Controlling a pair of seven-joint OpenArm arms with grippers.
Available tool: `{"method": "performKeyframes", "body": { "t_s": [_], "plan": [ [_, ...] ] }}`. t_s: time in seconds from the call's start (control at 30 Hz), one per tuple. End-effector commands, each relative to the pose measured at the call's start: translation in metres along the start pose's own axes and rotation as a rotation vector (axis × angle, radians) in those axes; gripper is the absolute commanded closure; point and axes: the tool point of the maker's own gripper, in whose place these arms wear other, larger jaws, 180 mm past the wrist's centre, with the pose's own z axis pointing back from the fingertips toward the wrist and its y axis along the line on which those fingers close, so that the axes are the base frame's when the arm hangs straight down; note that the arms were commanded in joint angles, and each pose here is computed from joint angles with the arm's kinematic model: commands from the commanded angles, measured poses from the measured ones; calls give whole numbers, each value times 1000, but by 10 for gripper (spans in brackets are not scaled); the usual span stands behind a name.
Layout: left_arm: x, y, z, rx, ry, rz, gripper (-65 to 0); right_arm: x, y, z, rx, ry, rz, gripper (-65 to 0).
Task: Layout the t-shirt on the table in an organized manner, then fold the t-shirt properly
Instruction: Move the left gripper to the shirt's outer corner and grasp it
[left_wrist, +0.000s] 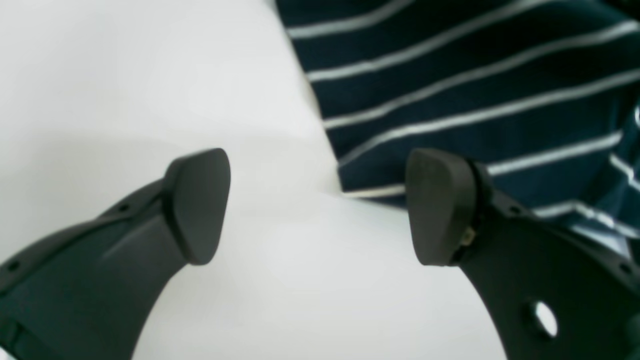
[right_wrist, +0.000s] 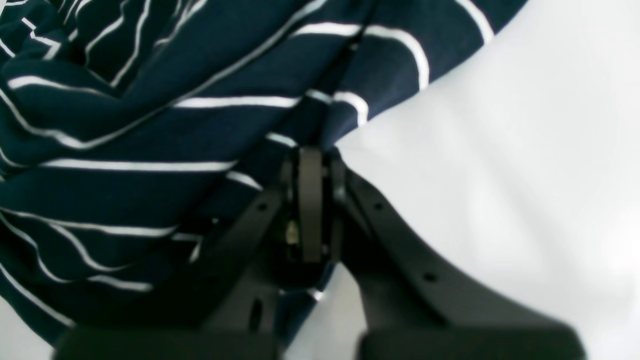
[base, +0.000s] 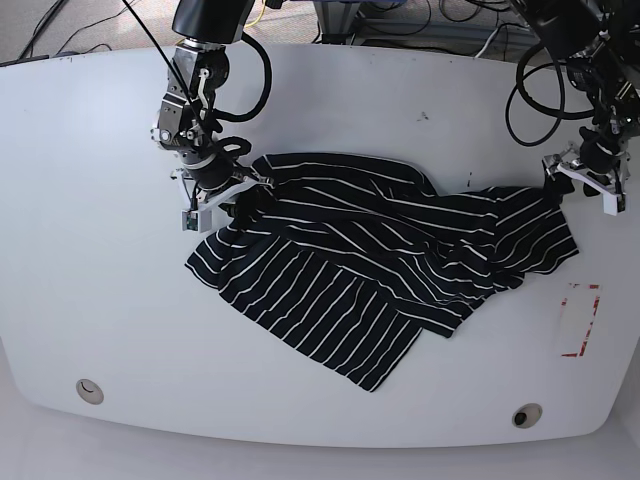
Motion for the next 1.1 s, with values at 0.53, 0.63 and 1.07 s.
{"method": "performKeyframes", "body": {
  "t_s": [0.53, 0.63, 1.07],
  "plan": [
    [5, -11, -16, -64, 21, 25, -517, 8, 2, 0, 4, -16, 7, 0],
    [4, -21, -19, -100, 29, -14, -492, 8, 2, 0, 4, -16, 7, 0],
    [-1, -47, -27, -169, 65, -85, -76, 8, 2, 0, 4, -16, 7, 0]
  ]
}}
